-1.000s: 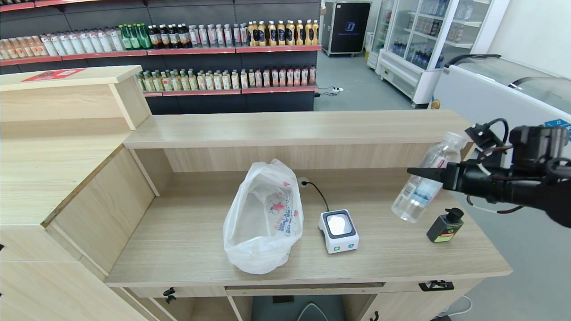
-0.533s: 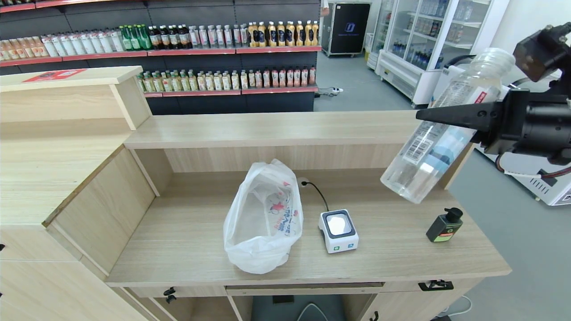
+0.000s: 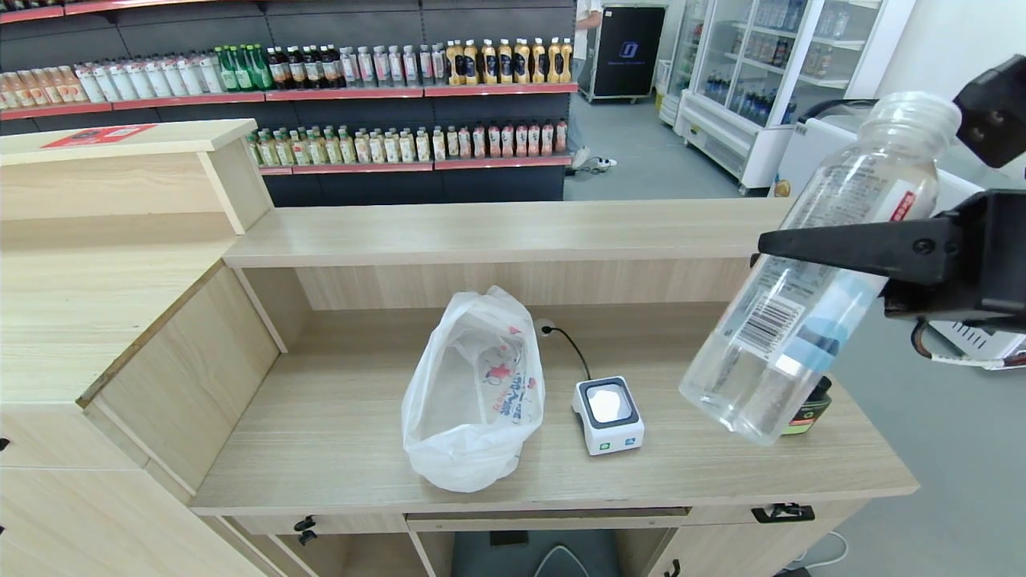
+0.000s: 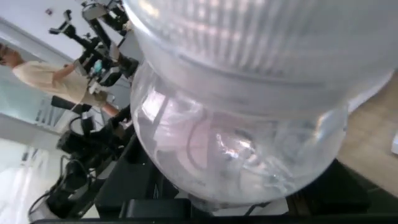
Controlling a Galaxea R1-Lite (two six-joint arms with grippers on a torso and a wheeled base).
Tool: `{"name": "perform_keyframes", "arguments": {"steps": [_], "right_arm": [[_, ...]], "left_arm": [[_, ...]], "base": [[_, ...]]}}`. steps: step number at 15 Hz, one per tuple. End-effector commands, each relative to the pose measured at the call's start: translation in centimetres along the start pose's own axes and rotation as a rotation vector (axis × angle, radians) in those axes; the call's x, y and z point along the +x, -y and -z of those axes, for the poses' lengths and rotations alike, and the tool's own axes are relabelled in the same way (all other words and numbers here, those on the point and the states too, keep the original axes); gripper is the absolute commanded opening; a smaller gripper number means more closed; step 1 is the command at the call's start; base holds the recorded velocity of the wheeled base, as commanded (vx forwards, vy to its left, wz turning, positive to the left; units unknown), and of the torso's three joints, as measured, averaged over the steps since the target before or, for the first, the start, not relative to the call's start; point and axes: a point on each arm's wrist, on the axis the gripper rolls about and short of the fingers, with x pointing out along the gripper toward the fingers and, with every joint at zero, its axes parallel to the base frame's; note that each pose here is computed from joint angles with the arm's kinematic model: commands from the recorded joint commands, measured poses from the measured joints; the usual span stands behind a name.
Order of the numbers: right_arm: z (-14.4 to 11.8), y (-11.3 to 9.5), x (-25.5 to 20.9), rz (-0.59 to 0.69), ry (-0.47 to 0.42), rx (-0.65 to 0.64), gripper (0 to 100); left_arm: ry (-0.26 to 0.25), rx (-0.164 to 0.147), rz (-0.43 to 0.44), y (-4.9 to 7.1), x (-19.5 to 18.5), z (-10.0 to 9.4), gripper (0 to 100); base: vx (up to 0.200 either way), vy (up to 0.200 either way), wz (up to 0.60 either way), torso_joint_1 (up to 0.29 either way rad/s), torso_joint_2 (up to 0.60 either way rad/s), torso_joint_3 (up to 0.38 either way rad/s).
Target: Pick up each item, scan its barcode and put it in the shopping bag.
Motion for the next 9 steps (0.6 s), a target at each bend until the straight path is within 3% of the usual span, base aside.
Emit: {"name": "perform_keyframes", "arguments": {"steps": [1,4,9], "right_arm": [[0.0,-1.8,-0.8,-0.093,-0.003,0.003,0],[0.8,-2.8,-1.9,-0.197,-0.049,0.003,0],[2.0,-2.8,-2.3,-0.254,-0.096,0.013,0]], "left_arm": [[-0.001,0.000,-0.001,0.0,0.0,0.0,100],[0.001,0.000,-0.001,0.0,0.0,0.0,100],[0.001,0.000,-0.001,0.0,0.0,0.0,100]], "base": [[0.000,0.000,0.00,0.000,0.00,0.000],[0.000,0.000,0.00,0.000,0.00,0.000],[0.000,0.000,0.00,0.000,0.00,0.000]]}}
